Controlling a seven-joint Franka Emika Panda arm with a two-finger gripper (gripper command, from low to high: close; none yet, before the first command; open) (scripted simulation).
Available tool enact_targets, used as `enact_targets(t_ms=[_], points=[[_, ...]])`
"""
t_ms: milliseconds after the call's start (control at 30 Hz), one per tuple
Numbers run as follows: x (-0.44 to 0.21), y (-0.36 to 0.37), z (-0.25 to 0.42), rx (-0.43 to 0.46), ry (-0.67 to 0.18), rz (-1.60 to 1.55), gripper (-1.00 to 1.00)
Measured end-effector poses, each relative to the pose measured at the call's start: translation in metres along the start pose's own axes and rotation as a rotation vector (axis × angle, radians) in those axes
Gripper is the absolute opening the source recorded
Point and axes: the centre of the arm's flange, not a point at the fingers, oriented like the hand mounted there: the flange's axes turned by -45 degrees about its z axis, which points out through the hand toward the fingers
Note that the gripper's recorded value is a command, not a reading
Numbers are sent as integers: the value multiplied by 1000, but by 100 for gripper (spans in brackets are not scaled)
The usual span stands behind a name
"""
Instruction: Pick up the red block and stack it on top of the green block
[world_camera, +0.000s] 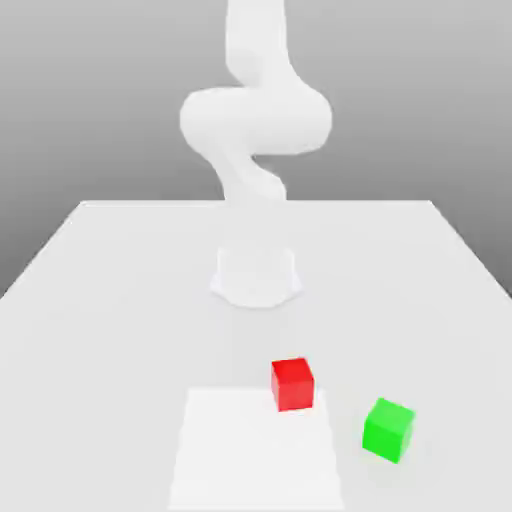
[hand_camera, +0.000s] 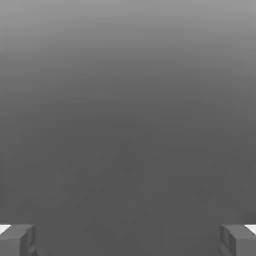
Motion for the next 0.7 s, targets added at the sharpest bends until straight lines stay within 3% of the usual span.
enact_targets(t_ms=[267, 567, 700], points=[[-103, -22, 176, 35, -295, -61, 0], [-307, -41, 301, 53, -662, -159, 0], [-360, -42, 336, 55, -718, -175, 0]])
